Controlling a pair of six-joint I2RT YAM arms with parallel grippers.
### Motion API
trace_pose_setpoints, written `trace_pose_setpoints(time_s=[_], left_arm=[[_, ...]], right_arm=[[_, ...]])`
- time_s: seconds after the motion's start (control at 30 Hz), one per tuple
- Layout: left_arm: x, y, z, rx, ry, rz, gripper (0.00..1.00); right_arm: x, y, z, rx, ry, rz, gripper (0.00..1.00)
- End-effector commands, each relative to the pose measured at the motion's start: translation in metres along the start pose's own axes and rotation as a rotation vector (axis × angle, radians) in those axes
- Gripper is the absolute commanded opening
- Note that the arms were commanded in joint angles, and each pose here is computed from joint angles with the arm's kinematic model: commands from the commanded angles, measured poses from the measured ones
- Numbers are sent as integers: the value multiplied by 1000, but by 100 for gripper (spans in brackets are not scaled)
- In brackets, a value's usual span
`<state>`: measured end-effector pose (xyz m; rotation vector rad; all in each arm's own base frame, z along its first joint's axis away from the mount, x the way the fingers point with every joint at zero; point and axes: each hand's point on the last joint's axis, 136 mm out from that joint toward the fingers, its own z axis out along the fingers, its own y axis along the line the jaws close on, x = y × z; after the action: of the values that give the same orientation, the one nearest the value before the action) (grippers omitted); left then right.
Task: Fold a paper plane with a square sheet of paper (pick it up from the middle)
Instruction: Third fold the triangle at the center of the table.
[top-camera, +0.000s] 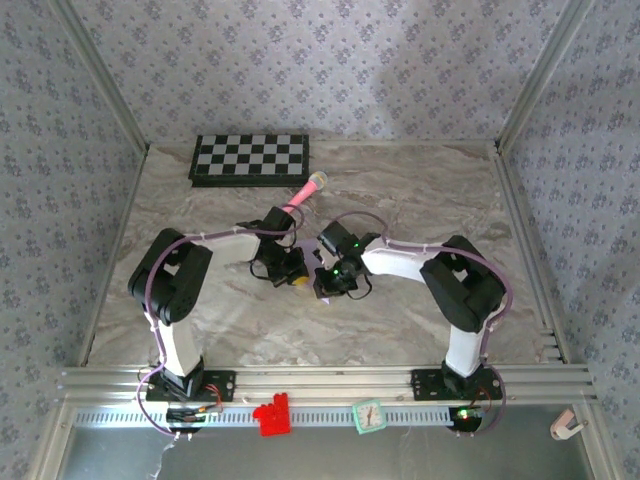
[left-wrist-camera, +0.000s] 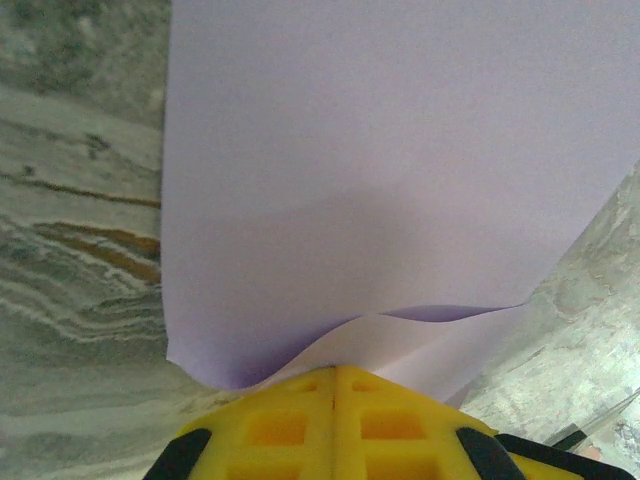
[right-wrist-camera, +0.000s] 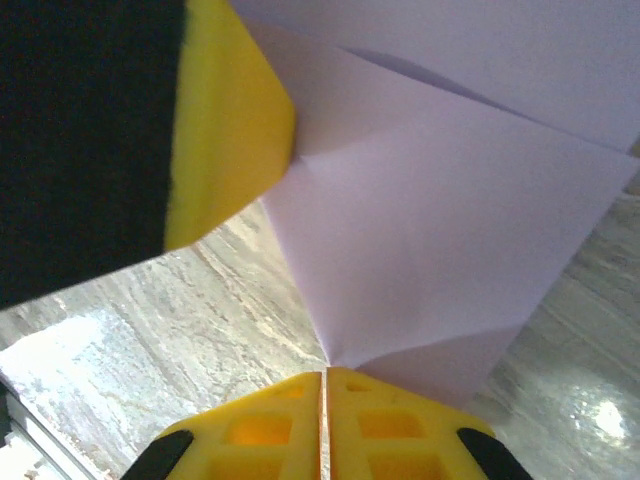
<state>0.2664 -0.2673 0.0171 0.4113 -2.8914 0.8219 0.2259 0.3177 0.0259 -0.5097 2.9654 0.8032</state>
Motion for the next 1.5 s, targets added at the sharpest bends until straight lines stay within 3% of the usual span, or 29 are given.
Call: trace_pose_setpoints(time_s=[0.0,0.67,1.1,1.33,1.47], left_arm=[[5,57,17,-207,9,-88,3],[6,73,16,-275,16,-101,2],[5,90,19,-320,29,-123,1],[3,82,17,-298,28,-114,1],[0,70,16,-253,25,-96,2]], right_arm=[[2,-6,3,41,25,4,11],[15,-24,9,96,74,13,11],[51,-35,2,76,153,-6,10],[58,-40,-12,70,112,7,10],[39,-26,-31,48,10,-32,10]])
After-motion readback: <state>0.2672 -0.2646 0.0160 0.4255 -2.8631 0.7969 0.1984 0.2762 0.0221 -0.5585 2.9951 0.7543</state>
